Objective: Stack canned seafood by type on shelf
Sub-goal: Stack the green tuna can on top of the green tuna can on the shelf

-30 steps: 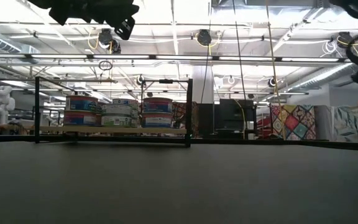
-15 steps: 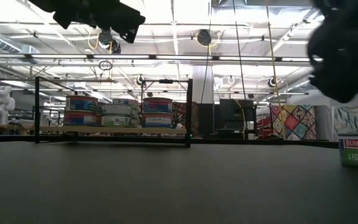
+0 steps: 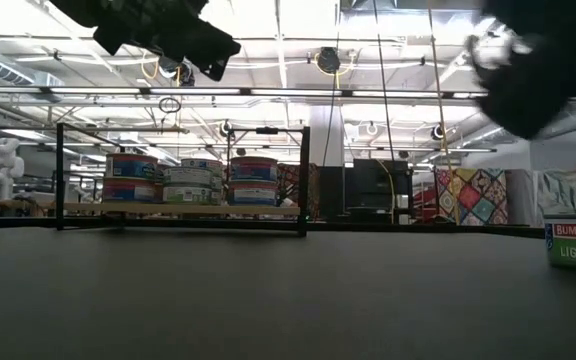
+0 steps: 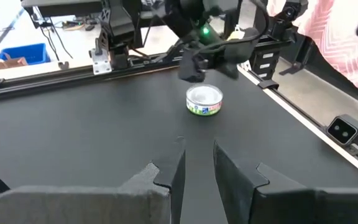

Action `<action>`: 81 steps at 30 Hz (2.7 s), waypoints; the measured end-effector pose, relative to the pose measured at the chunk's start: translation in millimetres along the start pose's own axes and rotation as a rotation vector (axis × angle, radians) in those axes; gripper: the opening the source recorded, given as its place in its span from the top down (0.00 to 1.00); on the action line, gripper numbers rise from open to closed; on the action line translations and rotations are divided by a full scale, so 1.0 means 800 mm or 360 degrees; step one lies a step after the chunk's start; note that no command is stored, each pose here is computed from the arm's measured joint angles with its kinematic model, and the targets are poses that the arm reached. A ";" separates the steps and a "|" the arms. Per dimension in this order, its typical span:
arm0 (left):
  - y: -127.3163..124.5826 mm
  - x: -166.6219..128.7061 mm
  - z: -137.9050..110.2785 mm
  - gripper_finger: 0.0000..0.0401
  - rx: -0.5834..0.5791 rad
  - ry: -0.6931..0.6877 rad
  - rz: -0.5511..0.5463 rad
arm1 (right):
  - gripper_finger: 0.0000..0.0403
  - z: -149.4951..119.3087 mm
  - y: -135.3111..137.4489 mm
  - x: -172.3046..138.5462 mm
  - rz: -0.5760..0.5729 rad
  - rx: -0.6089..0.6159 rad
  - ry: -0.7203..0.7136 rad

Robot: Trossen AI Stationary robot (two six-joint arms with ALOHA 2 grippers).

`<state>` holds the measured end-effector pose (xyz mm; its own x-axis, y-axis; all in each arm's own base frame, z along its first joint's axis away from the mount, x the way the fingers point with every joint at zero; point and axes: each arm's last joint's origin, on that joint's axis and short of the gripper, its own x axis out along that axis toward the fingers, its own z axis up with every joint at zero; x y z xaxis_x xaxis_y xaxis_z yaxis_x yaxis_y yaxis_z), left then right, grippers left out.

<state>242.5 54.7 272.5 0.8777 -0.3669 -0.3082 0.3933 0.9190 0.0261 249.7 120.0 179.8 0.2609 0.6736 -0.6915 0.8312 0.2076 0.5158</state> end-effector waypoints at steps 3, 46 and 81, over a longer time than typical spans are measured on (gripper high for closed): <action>0.000 0.000 0.001 0.79 0.0007 -0.0008 0.0003 | 1.00 -0.007 -0.025 0.001 -0.0306 0.0142 0.0137; 0.003 0.000 0.003 0.79 0.0139 -0.0007 0.0095 | 1.00 -0.008 -0.053 -0.008 -0.0699 0.0235 -0.0104; -0.008 0.006 0.000 0.79 0.0211 0.0041 0.0033 | 1.00 0.068 0.026 -0.015 0.0304 -0.0015 -0.0777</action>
<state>244.4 47.2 271.2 0.8794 -0.3426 -0.3306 0.4094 0.8986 0.1578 290.6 77.9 171.2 0.6078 0.2914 -0.7387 0.7425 0.1212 0.6588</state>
